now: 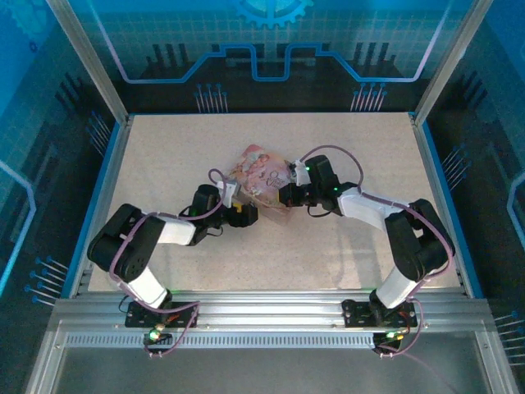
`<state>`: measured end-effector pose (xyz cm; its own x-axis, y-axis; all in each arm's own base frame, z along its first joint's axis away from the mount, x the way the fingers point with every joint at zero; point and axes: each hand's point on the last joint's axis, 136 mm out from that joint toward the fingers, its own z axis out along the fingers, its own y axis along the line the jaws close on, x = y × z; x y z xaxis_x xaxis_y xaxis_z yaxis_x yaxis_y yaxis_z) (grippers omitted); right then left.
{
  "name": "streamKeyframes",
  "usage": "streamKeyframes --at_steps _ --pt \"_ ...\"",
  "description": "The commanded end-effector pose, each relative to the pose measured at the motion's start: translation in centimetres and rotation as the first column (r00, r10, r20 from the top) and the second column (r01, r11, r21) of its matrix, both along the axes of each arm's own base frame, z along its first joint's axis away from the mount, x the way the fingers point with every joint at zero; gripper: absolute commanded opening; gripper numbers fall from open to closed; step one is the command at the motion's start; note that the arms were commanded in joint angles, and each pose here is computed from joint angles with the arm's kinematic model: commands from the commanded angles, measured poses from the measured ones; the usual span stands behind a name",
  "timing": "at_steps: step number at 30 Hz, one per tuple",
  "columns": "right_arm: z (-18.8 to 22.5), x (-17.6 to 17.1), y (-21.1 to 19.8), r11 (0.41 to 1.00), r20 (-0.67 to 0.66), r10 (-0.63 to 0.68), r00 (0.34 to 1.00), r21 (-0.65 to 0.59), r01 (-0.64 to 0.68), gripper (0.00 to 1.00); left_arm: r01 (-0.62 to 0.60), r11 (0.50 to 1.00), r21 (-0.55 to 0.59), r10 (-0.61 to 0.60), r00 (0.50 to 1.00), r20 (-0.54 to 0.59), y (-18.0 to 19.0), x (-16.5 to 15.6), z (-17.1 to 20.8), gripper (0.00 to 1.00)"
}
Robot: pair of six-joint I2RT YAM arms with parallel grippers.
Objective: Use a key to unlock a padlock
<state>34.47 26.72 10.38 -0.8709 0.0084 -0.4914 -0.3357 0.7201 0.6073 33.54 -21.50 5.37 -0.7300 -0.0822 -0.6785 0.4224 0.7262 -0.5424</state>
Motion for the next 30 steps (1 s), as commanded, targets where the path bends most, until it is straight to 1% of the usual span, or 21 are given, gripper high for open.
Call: streamKeyframes --at_steps 1,16,30 --pt "-0.7 0.3 -0.5 1.000 -0.017 -0.006 1.000 -0.028 0.005 0.00 0.034 0.999 -0.005 -0.034 0.998 0.059 -0.4 0.6 0.3 0.82" --pt "-1.4 0.1 -0.8 0.999 -0.025 -0.006 1.000 -0.048 0.005 0.00 0.075 0.997 -0.026 -0.073 0.995 0.062 -1.4 1.1 -0.8 0.71" --pt "-1.2 0.0 -0.6 0.999 -0.019 -0.003 1.000 -0.043 0.003 0.00 0.110 0.993 -0.041 -0.108 0.992 0.061 -2.7 0.2 -0.5 0.56"
